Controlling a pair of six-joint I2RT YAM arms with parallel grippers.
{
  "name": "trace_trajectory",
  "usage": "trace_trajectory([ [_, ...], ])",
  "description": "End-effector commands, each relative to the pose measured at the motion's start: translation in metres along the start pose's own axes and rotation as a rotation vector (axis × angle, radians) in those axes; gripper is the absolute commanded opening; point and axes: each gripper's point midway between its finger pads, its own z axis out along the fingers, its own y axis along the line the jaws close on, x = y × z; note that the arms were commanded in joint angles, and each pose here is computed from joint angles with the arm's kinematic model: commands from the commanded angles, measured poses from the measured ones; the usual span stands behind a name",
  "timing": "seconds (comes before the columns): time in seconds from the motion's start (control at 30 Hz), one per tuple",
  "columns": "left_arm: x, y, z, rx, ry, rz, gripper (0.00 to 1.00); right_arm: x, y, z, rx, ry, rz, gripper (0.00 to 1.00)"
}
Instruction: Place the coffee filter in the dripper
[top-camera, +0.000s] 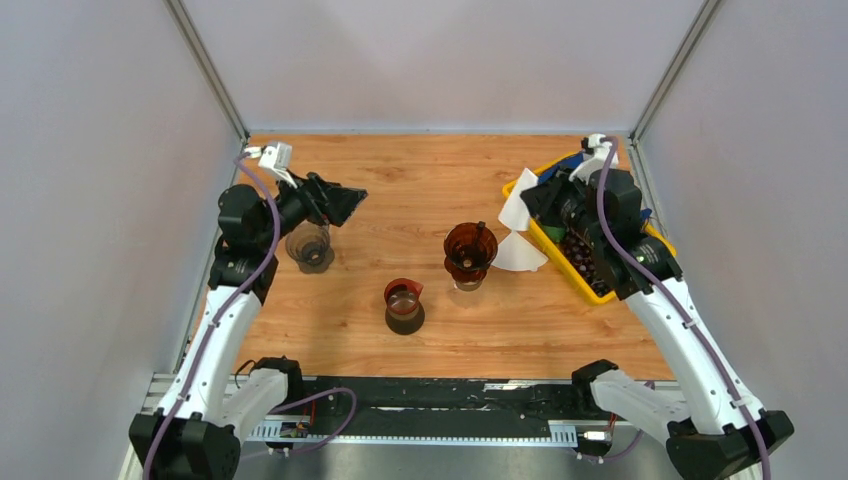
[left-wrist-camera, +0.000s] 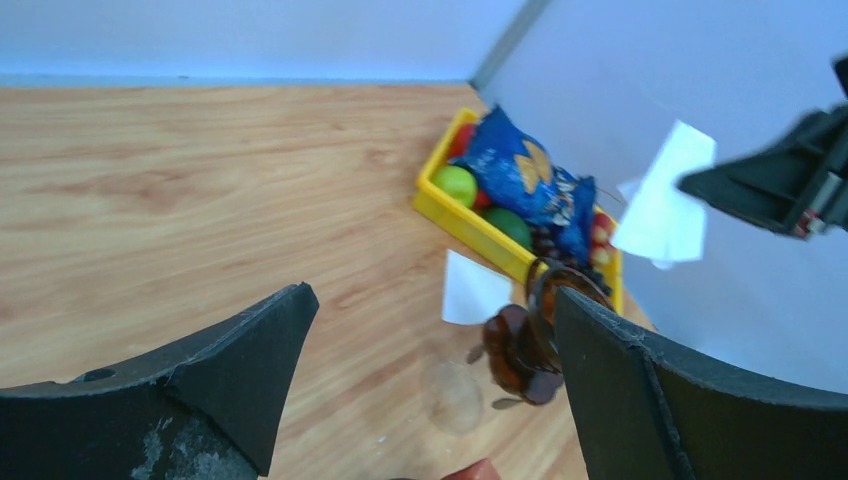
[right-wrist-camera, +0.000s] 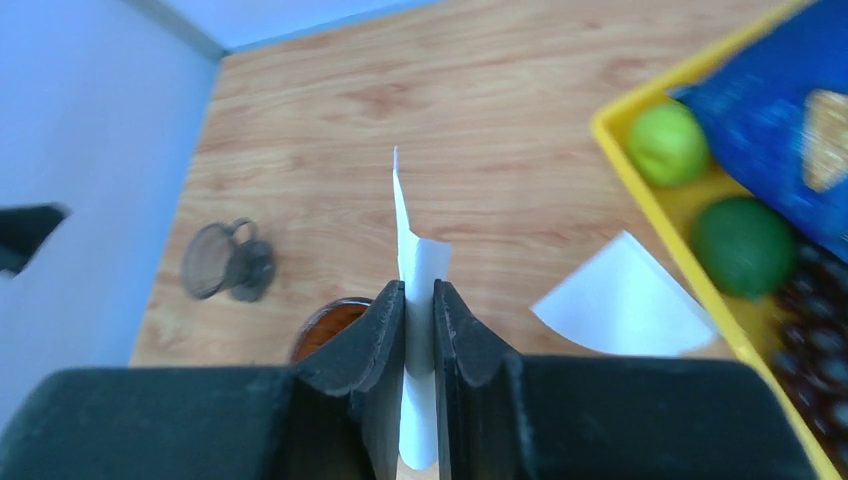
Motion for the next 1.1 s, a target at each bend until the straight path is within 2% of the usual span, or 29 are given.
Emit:
trace_trajectory([
  [0.0, -0.007, -0.056, 0.007, 0.326, 0.072, 0.013, 1.0, -0.024, 0.083, -0.001, -0.392, -0.01, -0.116, 0.18],
  [0.2, 0.012, -0.103, 0.03, 0.475, 0.183, 0.059, 1.0, -0.008, 0.132, 0.017, -0.54, 0.081, -0.171, 0.18],
  [0.37, 0.031, -0.114, 0.049, 0.533, 0.266, 0.037, 1.0, 0.006, 0.157, 0.022, -0.624, 0.148, -0.192, 0.19],
  [0.5, 0.047, -0.124, 0.059, 0.567, 0.319, 0.019, 0.95, 0.011, 0.169, 0.021, -0.663, 0.171, -0.192, 0.19],
  [0.77, 0.068, -0.136, 0.067, 0.592, 0.389, -0.012, 0.69, 0.012, 0.172, 0.027, -0.66, 0.17, -0.188, 0.19],
  [0.9, 0.071, -0.14, 0.067, 0.598, 0.399, -0.022, 0.5, 0.011, 0.169, 0.031, -0.634, 0.161, -0.181, 0.19],
  [0.97, 0.072, -0.141, 0.067, 0.598, 0.407, -0.025, 0.36, 0.012, 0.167, 0.034, -0.62, 0.159, -0.18, 0.19],
  [1.07, 0.074, -0.14, 0.066, 0.585, 0.418, -0.017, 0.23, 0.01, 0.163, 0.039, -0.59, 0.146, -0.178, 0.19],
])
